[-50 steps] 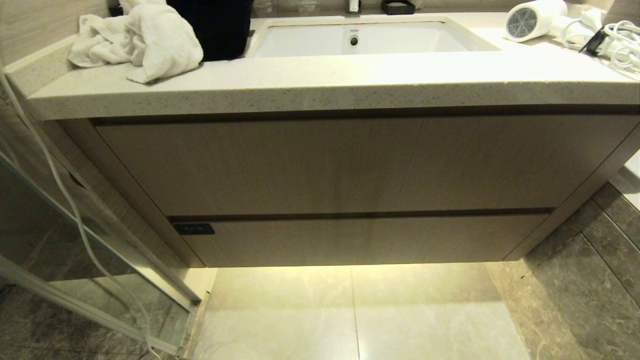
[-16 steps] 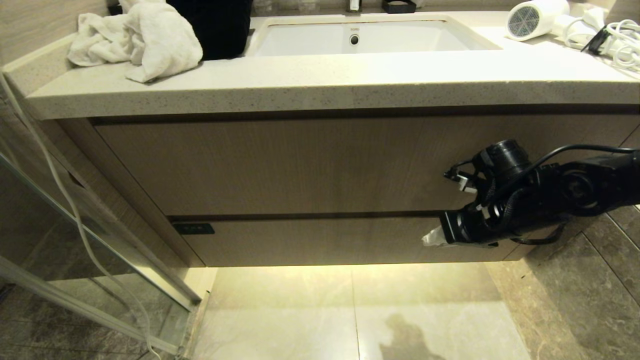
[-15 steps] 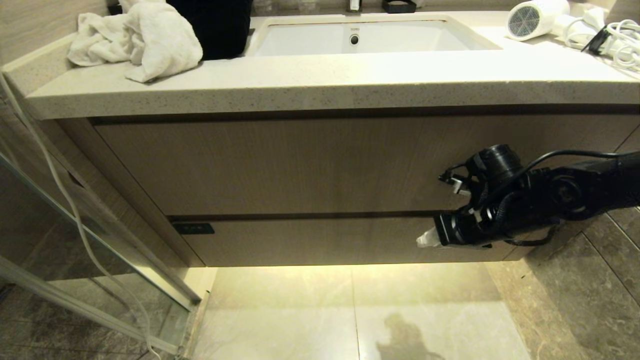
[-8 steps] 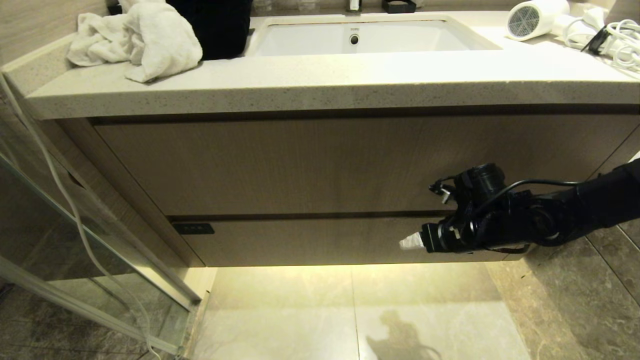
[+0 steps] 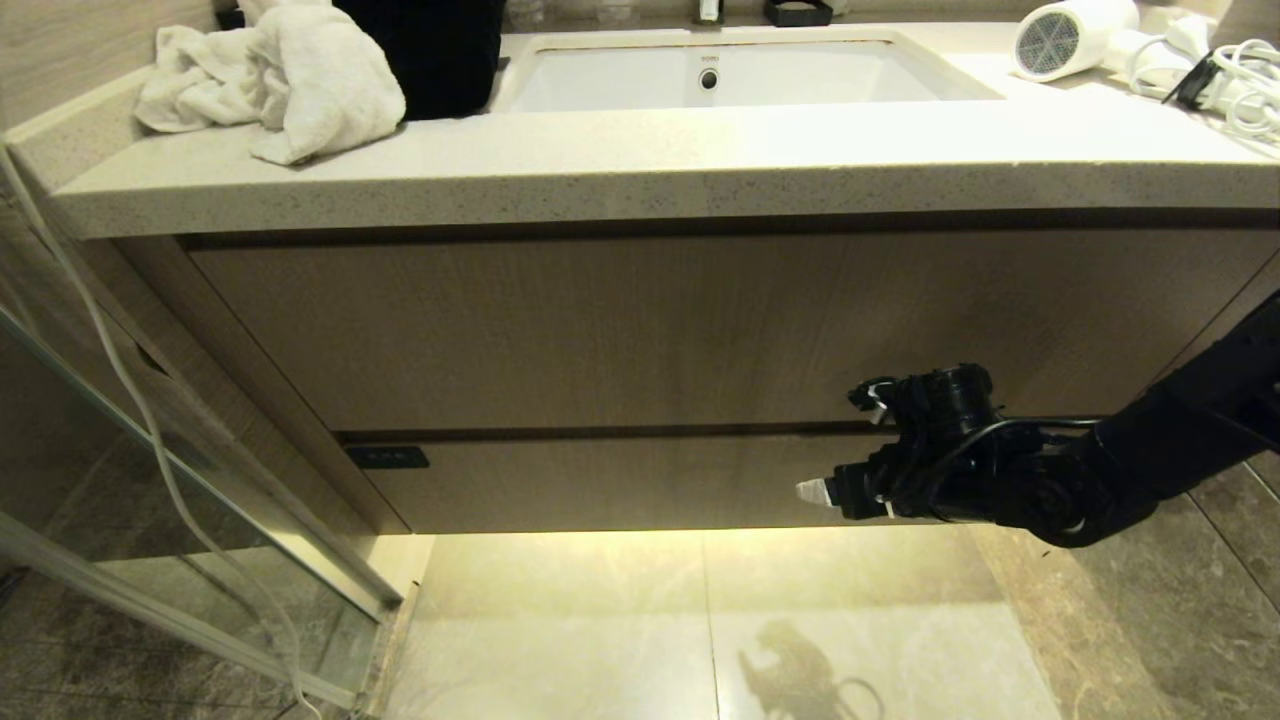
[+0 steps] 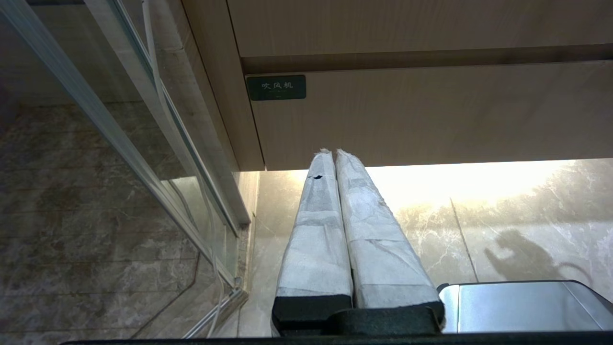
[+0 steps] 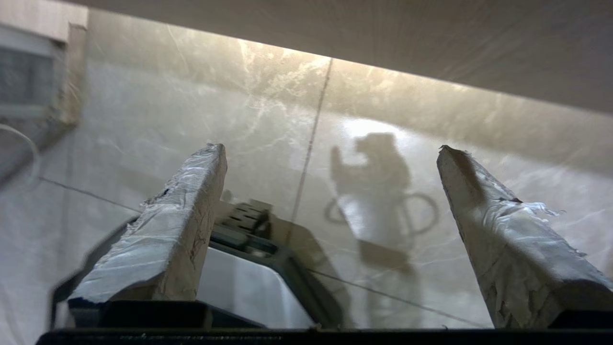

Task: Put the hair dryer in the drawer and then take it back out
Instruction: Pull open the drawer

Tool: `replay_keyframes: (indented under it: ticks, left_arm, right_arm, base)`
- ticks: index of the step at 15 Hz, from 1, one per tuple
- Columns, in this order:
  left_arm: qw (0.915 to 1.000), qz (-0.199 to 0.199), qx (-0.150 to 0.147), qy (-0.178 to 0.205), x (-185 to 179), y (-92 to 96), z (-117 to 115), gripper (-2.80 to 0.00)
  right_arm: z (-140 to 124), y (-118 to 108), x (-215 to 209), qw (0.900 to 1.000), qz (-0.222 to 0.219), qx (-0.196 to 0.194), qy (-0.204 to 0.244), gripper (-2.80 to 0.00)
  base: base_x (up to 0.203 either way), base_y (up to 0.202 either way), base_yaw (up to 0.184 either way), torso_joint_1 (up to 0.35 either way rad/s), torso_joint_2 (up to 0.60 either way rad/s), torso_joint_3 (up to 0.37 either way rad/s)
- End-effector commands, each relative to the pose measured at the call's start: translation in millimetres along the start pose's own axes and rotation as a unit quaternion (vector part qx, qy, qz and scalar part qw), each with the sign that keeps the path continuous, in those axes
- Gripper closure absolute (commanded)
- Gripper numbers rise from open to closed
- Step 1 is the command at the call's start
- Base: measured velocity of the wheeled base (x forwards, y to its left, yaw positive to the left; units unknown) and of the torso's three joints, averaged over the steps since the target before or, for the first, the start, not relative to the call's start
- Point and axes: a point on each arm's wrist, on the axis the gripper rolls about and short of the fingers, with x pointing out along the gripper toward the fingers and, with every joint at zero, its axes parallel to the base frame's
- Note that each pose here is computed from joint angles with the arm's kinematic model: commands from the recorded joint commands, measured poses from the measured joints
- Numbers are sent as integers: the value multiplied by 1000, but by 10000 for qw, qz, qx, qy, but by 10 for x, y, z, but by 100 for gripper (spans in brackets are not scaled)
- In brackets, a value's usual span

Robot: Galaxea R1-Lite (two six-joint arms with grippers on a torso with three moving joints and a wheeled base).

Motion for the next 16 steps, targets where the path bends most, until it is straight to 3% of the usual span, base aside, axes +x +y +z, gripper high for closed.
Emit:
replay_keyframes:
  ticks: [1,3,4,6,7,8,10,12,15,16]
  left_arm:
    - [10000,1,-1,-1,0,0,0,0]
    - [10000,1,-1,-1,0,0,0,0]
    - [10000,1,-1,-1,0,0,0,0]
    - [10000,1,-1,-1,0,0,0,0]
    - [10000,1,-1,-1,0,0,0,0]
    - [10000,1,-1,-1,0,0,0,0]
    - [10000,1,-1,5,1,0,-3,0]
    - [10000,1,-1,-1,0,0,0,0]
    - [10000,1,-1,-2,0,0,0,0]
    - [10000,1,-1,-2,0,0,0,0]
  right_arm:
    - [41,-14,-21,9991,99,-399,-65,-280]
    - [7,-65,-44,9882,510,-1444,89,-280]
    - [-38,-80,-60,9832,710,-1659,271,-280]
    - [-65,-142,-104,9799,1181,-1566,374,-280]
    - [-84,-170,-133,9774,1202,-1694,395,-280]
    - [-96,-208,-169,9703,1166,-2086,367,-280]
    - [-127,-302,-222,9508,1095,-2884,287,-280]
    - [-76,-370,-219,9292,908,-3581,-114,-280]
    - [-78,-383,-168,9100,769,-4051,-429,-280]
    - [-90,-392,-120,9088,746,-4079,-467,-280]
  base:
    - [0,0,0,0,0,0]
    - [0,0,0,0,0,0]
    - [0,0,0,0,0,0]
    - [0,0,0,0,0,0]
    - [0,0,0,0,0,0]
    - [0,0,0,0,0,0]
    - [0,0,0,0,0,0]
    - [0,0,0,0,0,0]
    - [0,0,0,0,0,0]
    - [0,0,0,0,0,0]
